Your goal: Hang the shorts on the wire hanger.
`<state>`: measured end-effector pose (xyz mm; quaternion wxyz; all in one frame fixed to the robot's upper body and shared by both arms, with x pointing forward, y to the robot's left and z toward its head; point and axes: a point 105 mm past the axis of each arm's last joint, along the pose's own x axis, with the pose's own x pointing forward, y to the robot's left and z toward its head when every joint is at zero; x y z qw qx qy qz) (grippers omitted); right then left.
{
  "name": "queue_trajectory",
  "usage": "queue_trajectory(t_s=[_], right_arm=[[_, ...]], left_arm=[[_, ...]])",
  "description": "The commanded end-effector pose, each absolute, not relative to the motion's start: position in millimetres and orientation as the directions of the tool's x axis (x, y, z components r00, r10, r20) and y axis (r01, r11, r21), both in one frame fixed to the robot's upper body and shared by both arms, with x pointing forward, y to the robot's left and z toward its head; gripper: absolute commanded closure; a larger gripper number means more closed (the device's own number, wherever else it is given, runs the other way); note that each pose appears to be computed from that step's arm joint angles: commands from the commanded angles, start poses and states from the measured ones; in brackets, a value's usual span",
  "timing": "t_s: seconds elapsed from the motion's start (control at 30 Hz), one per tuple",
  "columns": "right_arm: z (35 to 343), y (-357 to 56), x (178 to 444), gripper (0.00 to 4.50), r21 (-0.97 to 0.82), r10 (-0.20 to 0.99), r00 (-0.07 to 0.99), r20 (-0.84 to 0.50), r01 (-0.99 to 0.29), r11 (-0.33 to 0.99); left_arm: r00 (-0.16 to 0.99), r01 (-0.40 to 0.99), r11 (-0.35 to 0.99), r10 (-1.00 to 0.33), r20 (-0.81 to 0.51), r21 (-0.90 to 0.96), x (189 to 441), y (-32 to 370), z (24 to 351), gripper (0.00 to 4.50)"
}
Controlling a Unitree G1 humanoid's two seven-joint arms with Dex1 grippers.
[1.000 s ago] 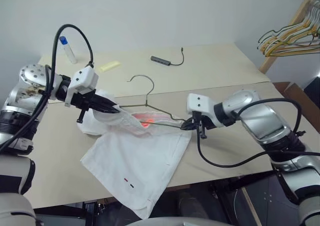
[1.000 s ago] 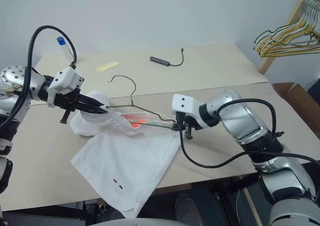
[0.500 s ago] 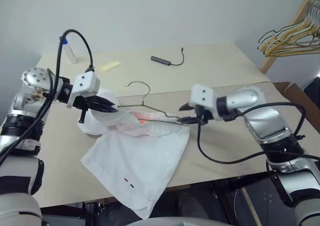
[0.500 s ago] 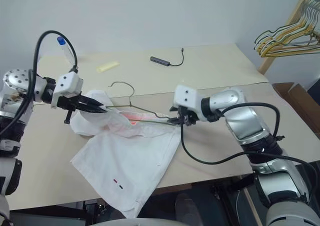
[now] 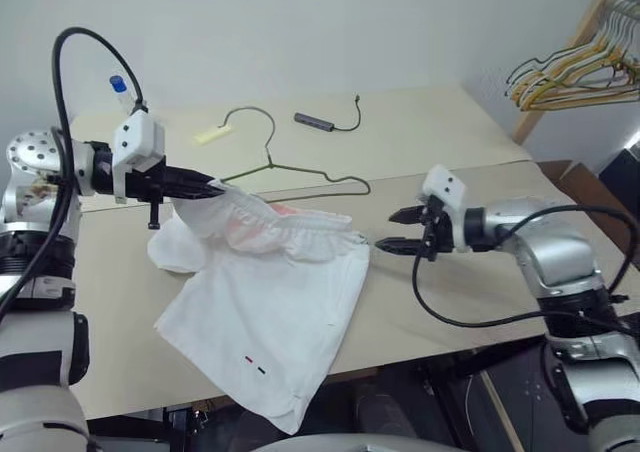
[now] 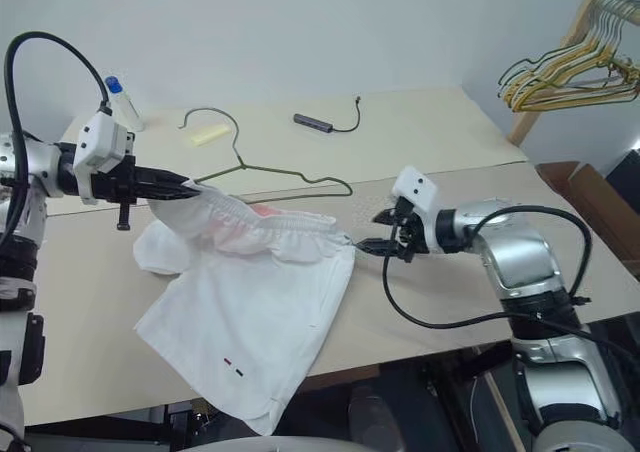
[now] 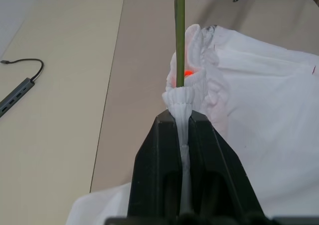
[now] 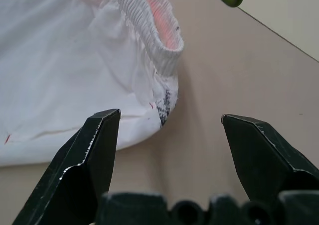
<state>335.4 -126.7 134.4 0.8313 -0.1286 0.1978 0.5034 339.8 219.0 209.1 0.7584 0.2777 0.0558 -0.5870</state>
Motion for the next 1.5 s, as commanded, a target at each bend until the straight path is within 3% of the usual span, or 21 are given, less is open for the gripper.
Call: queue_trajectory(t_s=[0.03,0.13,0.23,0.53,0.73,0.8,1.2,1.5], right_arm=[[140,-107,341,0.7,0.008,0.814,0.387,-0.433,-0.901,0.433],[124,-95,344,0.7,0.012,0.811,0.36,-0.462,-0.911,0.411],[106,-91,348,1.27,0.015,0.801,0.358,-0.48,-0.909,0.416],[102,-96,360,4.43,0.037,0.792,0.402,-0.46,-0.882,0.469],[108,-110,367,4.43,0.017,0.766,0.466,-0.442,-0.85,0.527],[116,-121,375,4.43,0.002,0.737,0.535,-0.412,-0.809,0.588],[128,-166,371,4.43,-0.078,0.685,0.599,-0.415,-0.773,0.63],[137,-165,372,4.43,-0.109,0.674,0.628,-0.389,-0.758,0.643]], left_arm=[[0.313,0.903,0.148,-0.869,-0.383,0.403,336,219,222,4.5],[0.319,0.901,0.152,-0.868,-0.382,0.407,336,219,222,4.5],[0.33,0.896,0.162,-0.865,-0.377,0.412,336,219,222,4.5],[0.339,0.895,0.173,-0.862,-0.376,0.412,332,221,220,4.5],[0.288,0.918,0.133,-0.871,-0.398,0.373,322,223,219,4.5],[0.279,0.923,0.128,-0.873,-0.4,0.363,320,223,220,4.5],[0.399,0.893,0.253,-0.825,-0.399,0.371,338,228,217,4.5],[0.289,0.936,0.157,-0.853,-0.435,0.314,323,226,209,4.5]])
